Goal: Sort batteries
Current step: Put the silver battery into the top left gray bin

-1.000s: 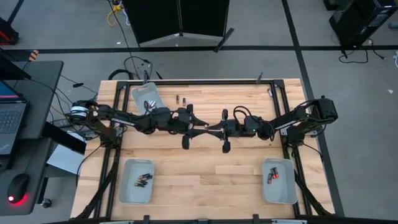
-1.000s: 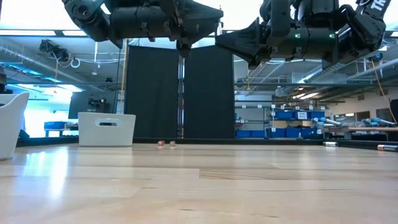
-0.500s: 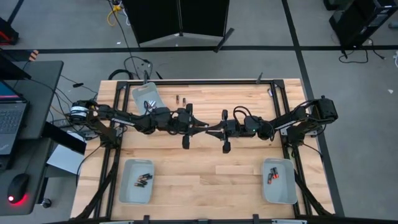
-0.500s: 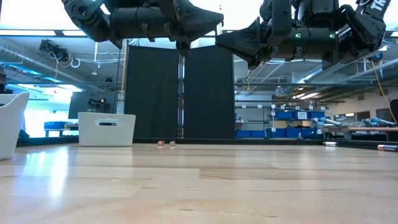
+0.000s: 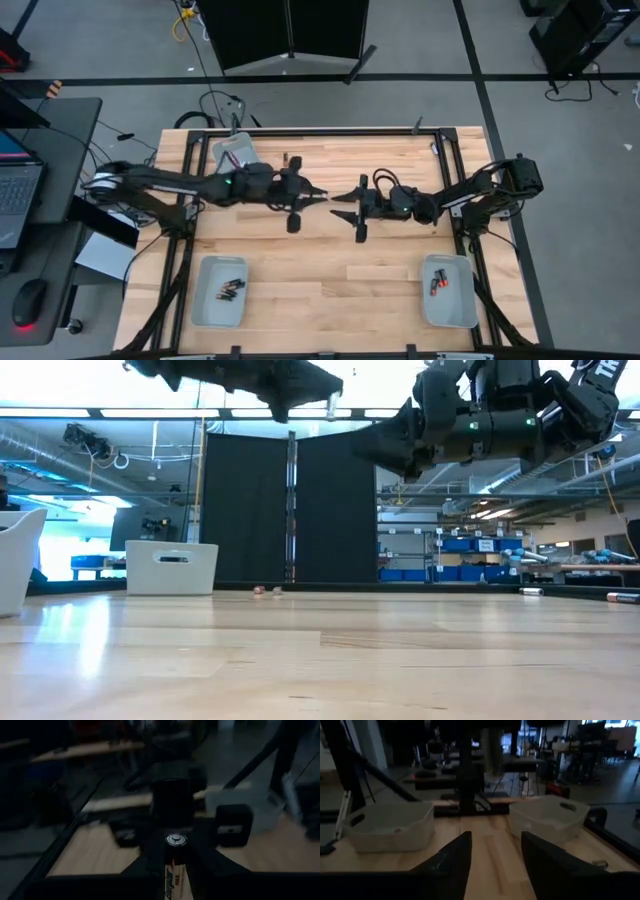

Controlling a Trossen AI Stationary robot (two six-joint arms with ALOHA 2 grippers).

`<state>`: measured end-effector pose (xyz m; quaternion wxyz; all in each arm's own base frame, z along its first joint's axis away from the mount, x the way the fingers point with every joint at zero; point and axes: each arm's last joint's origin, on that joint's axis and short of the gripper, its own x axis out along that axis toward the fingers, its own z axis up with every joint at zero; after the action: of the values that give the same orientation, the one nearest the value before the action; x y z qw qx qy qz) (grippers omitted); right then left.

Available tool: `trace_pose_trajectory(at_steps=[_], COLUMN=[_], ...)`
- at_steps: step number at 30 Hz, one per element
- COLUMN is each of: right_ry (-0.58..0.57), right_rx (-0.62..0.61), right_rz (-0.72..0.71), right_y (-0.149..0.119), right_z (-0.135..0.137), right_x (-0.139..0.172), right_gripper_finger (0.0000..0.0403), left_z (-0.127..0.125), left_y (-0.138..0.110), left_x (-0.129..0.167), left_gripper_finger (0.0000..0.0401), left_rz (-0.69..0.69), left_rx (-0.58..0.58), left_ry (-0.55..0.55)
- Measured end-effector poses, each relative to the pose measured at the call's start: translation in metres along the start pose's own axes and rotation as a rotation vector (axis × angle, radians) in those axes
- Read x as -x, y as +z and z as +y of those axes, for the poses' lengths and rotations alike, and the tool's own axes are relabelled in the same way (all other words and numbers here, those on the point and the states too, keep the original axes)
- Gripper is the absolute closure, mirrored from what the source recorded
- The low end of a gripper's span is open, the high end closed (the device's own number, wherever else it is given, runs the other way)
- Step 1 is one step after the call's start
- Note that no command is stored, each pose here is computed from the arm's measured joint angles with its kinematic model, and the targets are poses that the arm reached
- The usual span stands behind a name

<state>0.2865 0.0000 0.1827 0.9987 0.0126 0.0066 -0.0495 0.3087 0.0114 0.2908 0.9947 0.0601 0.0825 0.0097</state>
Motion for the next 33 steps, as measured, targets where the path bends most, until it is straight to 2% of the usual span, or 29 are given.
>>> trace_pose_trajectory(at_steps=[5,8,10,15,18,24,28,33], right_ry=[-0.003,-0.007,-0.007,-0.008,-0.009,-0.009,-0.010,-0.010], right_rx=[0.005,0.001,0.002,-0.005,-0.016,-0.013,-0.010,-0.006], right_rz=[0.057,0.077,0.088,0.098,0.098,0.111,0.134,0.141], right_y=[-0.006,-0.008,-0.009,-0.010,-0.010,-0.011,-0.013,-0.014], right_z=[0.000,0.000,0.000,0.000,0.000,0.000,0.000,-0.001], right_x=[0.000,0.000,0.000,0.001,0.001,0.001,0.001,0.001], right_gripper_finger=[0.0213,0.0217,0.0221,0.0228,0.0229,0.0229,0.0231,0.0231], left_z=[0.008,0.019,0.028,0.057,0.080,0.130,0.160,0.189], left_y=[0.013,0.014,0.009,-0.009,-0.023,-0.053,-0.084,-0.116], left_x=[0.034,0.052,0.064,0.082,0.088,0.092,0.092,0.090], left_gripper_finger=[0.0350,0.0350,0.0350,0.0350,0.0350,0.0350,0.0350,0.0350], left_rz=[0.300,0.512,0.656,0.886,0.998,1.128,1.233,1.279], left_rx=[-0.014,0.027,0.060,0.151,0.191,0.266,0.352,0.438], left_ry=[0.124,0.239,0.292,0.402,0.467,0.562,0.562,0.586])
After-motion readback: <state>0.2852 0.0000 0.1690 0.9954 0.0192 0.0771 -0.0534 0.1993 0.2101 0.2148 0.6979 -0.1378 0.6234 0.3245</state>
